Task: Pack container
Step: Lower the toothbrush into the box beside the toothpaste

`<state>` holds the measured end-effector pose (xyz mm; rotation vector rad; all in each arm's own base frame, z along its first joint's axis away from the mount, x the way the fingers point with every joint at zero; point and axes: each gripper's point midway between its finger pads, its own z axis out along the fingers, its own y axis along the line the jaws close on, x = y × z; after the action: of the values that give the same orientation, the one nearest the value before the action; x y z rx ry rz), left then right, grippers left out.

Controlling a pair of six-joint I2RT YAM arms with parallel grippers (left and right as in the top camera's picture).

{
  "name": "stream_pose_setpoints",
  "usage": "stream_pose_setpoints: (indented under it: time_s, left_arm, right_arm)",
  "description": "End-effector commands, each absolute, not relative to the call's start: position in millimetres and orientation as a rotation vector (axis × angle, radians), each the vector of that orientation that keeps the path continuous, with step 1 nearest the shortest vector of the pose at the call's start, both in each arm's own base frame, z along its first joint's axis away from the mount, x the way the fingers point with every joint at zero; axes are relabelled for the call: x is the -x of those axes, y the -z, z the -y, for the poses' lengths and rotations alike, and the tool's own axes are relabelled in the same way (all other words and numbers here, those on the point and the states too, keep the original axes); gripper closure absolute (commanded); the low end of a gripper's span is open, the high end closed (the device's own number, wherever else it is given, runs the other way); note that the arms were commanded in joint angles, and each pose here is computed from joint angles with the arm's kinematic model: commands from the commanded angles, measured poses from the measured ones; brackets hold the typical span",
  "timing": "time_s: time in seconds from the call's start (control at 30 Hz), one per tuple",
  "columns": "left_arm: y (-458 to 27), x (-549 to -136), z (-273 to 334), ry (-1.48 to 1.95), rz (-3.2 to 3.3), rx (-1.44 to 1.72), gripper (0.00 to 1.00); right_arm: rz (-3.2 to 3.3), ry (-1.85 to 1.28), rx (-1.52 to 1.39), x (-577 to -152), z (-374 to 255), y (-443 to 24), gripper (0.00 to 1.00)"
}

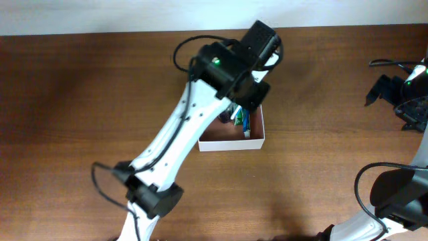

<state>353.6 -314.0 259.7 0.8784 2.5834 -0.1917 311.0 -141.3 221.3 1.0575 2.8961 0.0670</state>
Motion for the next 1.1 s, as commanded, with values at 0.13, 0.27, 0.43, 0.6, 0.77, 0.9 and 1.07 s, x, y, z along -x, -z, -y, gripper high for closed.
stream_pose_setpoints:
  time_s: [0.13, 0.27, 0.43, 0.6, 0.77, 0.9, 1.07]
  left_arm:
    - [-194, -368, 325, 0.102, -2.678, -0.982, 0.92]
    - [-168, -371, 326, 0.068, -2.729, -1.001, 0.92]
    - [-148, -370, 324, 0.029, -2.775, -1.019, 0.93]
    - [-137, -370, 308, -0.081, -2.819, -1.025, 0.93]
    - [-135, -370, 299, -0.099, -2.834, -1.053, 0.93]
    - [-135, -372, 295, -0.108, -2.822, -1.110, 0.93]
    - [-134, -372, 292, -0.115, -2.791, -1.207, 0.93]
  right_arm:
    - [-2.891, -0.056, -1.045, -309, 142, -225, 0.01]
    - [-2.891, -0.056, -1.045, -309, 142, -225, 0.01]
    - [-2.891, -0.056, -1.045, -309, 142, -225, 0.01]
    - [-2.891, -0.056, -1.045, -309, 142, -225, 0.01]
    - [-2.891, -0.056, -1.045, -309, 142, -225, 0.01]
    - [-2.891, -0.056, -1.045, -309, 142, -225, 0.01]
    - [-2.891, -0.056, -1.045, -309, 142, -225, 0.01]
